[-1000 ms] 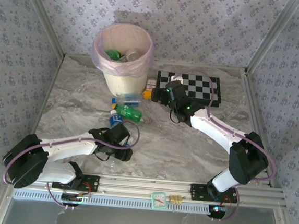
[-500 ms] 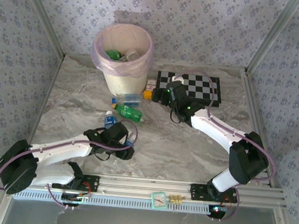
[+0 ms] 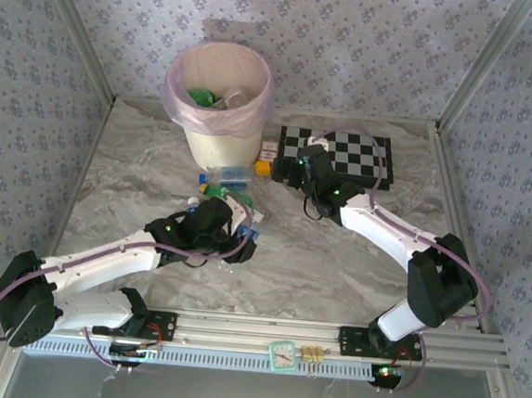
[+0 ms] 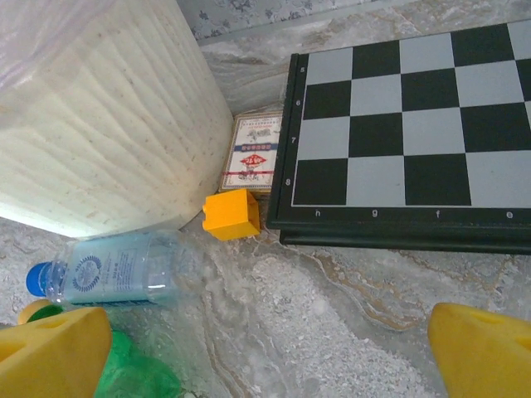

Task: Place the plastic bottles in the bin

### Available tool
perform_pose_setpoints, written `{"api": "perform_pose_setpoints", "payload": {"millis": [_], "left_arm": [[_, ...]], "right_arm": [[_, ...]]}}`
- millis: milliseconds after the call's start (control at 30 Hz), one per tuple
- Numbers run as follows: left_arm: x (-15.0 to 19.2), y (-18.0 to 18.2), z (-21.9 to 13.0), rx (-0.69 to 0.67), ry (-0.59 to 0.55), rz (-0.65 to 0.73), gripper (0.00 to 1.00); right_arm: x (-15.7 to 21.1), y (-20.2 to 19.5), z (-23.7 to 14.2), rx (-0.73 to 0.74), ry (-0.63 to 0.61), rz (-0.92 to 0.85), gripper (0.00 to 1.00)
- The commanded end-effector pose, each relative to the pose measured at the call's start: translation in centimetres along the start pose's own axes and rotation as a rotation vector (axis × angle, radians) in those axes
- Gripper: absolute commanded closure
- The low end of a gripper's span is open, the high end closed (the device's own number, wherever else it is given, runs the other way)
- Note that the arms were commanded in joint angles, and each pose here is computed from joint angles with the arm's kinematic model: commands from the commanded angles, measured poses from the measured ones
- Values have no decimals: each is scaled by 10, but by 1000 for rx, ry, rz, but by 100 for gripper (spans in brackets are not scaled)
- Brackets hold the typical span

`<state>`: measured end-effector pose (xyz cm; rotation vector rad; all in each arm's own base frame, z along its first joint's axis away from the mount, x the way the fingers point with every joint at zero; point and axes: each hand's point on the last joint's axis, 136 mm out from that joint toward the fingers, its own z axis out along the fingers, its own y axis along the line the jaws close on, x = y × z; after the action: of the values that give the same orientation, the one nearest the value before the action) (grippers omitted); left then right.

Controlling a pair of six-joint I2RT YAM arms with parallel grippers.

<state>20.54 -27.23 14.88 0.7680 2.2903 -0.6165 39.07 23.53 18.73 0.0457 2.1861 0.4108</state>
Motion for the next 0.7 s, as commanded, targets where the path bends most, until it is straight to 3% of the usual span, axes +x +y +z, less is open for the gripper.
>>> {"api": "perform_pose_setpoints", "payload": {"millis": [0, 133, 533, 667], "left_arm": [[-43, 5, -11, -71, -109, 175, 42], [-76, 33, -31, -196, -189, 204, 42], [-207, 45, -108, -239, -674, 170, 43], [-246, 61, -133, -260, -768, 165, 43]], "right_arm": [[-10, -6, -13, 3, -37, 30, 0], [-10, -11, -16, 12, -47, 36, 0], [-4, -15, -17, 5, -45, 60, 0], [-2, -18, -20, 5, -52, 73, 0]]}}
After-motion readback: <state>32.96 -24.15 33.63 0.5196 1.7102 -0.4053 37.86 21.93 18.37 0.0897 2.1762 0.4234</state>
